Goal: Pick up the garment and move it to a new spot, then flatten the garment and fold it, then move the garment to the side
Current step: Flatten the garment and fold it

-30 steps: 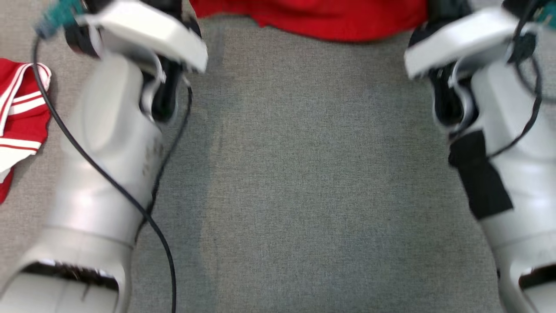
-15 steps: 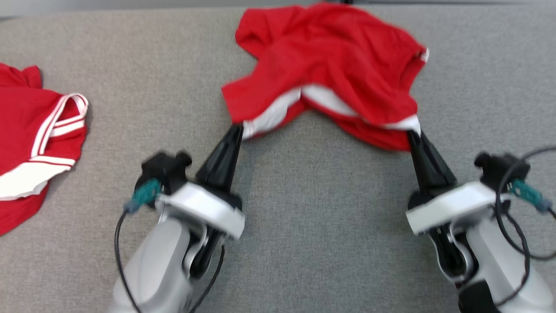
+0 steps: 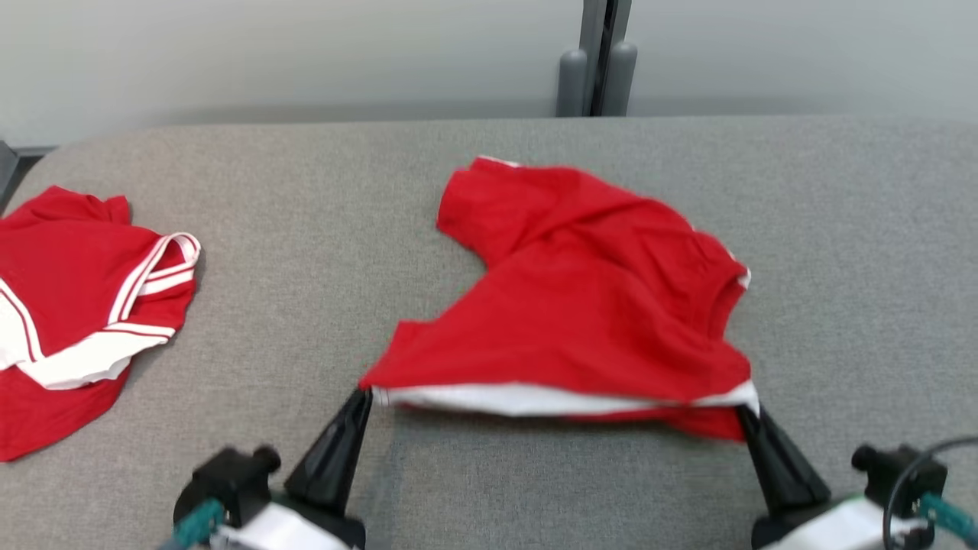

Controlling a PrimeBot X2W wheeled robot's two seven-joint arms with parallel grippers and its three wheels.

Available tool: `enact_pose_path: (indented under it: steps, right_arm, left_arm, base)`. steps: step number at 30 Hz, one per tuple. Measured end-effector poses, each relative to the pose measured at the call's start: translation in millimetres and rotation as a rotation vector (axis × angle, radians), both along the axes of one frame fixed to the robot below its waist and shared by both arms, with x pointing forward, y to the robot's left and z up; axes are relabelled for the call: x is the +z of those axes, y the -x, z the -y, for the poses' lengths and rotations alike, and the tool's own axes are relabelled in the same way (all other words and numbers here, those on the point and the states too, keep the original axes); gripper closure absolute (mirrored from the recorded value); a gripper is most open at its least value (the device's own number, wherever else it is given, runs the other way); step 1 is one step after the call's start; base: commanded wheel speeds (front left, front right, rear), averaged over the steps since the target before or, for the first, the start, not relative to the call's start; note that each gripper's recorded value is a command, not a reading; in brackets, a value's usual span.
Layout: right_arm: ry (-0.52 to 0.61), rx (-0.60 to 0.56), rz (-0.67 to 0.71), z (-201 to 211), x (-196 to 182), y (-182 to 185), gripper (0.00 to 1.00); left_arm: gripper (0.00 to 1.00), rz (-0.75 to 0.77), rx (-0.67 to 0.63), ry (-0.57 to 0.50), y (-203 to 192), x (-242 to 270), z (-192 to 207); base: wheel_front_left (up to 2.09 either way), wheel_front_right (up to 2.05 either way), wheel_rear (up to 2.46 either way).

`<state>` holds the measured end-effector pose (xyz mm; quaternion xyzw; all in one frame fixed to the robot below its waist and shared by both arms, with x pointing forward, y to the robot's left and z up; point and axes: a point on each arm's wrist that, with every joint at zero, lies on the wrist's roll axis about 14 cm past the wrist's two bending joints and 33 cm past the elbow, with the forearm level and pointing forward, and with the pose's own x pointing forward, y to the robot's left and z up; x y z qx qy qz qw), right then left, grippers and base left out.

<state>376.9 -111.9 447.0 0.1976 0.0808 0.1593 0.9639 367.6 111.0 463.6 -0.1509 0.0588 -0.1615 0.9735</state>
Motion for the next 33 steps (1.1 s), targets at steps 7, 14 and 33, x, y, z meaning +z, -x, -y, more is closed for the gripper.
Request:
enact_pose_path:
  steps: [7, 14, 33]
  right_arm:
    - [0.015, -0.026, -0.061, 10, -11, 46, 1.00]
    - [0.009, -0.095, -0.141, 19, -24, 79, 1.00]
    - [-0.001, -0.136, -0.101, 14, -8, 3, 1.00]
  left_arm:
    - [1.00, -0.079, 0.076, 0.006, 46, 1, -11]
    - [1.00, -0.124, 0.168, 0.018, 74, 7, -25]
    - [1.00, 0.028, -0.019, -0.089, -37, 36, -8]
  base:
    - [0.00, 0.00, 0.00]
    - [0.00, 0.00, 0.00]
    - [0.00, 0.00, 0.00]
